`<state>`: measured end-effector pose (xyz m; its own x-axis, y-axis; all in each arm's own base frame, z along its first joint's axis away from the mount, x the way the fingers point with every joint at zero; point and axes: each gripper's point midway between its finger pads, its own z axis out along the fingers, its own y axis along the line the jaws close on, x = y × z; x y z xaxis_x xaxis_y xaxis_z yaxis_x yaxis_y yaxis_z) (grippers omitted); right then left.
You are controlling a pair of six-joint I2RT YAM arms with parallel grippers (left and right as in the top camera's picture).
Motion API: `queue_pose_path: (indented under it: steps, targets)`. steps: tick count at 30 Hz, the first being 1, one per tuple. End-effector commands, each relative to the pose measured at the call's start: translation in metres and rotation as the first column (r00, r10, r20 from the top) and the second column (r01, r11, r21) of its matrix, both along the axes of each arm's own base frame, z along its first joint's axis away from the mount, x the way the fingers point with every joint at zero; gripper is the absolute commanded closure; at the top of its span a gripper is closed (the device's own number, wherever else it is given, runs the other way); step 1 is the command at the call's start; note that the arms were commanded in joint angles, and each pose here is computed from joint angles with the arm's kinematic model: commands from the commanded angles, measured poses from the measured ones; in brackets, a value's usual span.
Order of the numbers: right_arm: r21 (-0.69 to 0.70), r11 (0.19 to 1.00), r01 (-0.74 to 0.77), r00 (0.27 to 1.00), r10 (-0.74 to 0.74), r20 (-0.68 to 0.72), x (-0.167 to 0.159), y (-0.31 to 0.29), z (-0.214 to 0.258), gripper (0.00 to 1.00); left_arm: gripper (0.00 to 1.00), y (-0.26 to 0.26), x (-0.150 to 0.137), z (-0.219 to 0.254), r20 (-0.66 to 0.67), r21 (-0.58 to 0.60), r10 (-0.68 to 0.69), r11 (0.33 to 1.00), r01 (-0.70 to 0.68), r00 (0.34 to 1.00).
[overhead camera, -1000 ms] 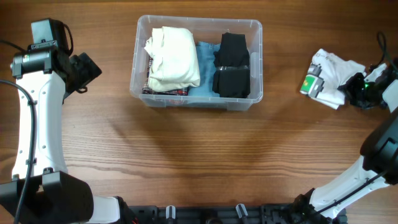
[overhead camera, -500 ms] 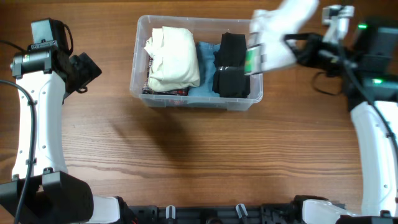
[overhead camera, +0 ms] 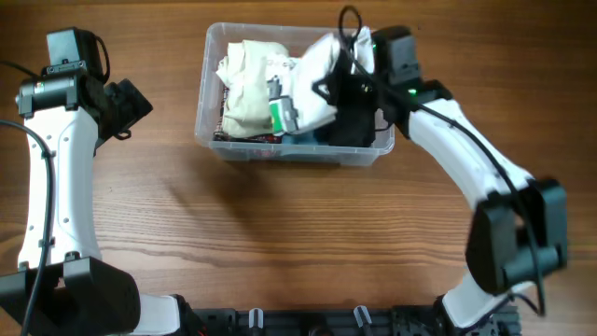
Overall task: Pack container
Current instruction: 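Lift the white t-shirt with the right gripper and lower it into the bin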
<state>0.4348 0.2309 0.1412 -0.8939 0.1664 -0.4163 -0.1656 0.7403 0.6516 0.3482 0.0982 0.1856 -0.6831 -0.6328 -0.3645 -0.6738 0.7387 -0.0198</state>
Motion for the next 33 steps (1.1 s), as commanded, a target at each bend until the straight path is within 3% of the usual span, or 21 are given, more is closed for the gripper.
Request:
queue_pose_path:
  steps: [1,4,10,11,13,16,17,19,22,26,33]
  targets:
    - [-0.169,0.978,0.122,0.991,-0.131,-0.042,0.009,-0.032,-0.038,0.95,0.0,0.002,-0.002,0.004,0.011,0.008,0.005,1.0,-0.005,1.0]
    - [-0.243,0.953,0.183,0.981,-0.192,-0.014,0.009,-0.049,-0.03,0.86,0.0,0.002,-0.002,0.004,0.011,0.008,0.005,1.0,-0.005,1.0]
    - [-0.235,0.935,0.266,0.952,-0.216,0.218,0.0,-0.07,0.065,0.83,0.0,0.002,-0.002,0.004,0.011,0.008,0.005,1.0,-0.005,1.0]
    - [-0.222,0.937,0.268,0.946,-0.212,0.246,-0.002,-0.071,0.078,0.74,0.0,0.002,-0.002,0.004,0.011,0.008,0.005,1.0,-0.005,1.0]
    - [-0.207,0.944,0.258,0.939,-0.194,0.283,-0.006,-0.07,0.094,0.4,0.0,0.002,-0.002,0.004,0.011,0.008,0.005,1.0,-0.005,1.0]
    - [-0.227,0.941,0.25,0.95,-0.194,0.244,-0.008,-0.07,0.081,0.28,0.0,0.002,-0.002,0.004,0.011,0.008,0.005,1.0,-0.005,1.0]
    - [-0.234,0.94,0.247,0.953,-0.193,0.233,-0.009,-0.071,0.077,0.29,0.0,0.002,-0.002,0.004,0.011,0.008,0.005,1.0,-0.005,1.0]
    - [-0.233,0.942,0.242,0.956,-0.189,0.225,-0.009,-0.069,0.075,0.44,0.0,0.002,-0.002,0.004,0.011,0.008,0.005,1.0,-0.005,1.0]
    - [-0.197,0.958,0.211,0.957,-0.161,0.242,-0.007,-0.057,0.081,0.51,0.0,0.002,-0.002,0.004,0.011,0.008,0.005,1.0,-0.005,1.0]
    - [-0.211,0.962,0.173,0.968,-0.127,0.216,-0.004,-0.04,0.06,0.73,0.0,0.002,-0.002,0.004,0.011,0.008,0.005,1.0,-0.005,1.0]
    - [-0.301,0.946,0.117,0.992,-0.098,0.077,0.014,-0.022,-0.041,0.74,0.0,0.002,-0.002,0.004,0.011,0.008,0.005,1.0,-0.005,1.0]
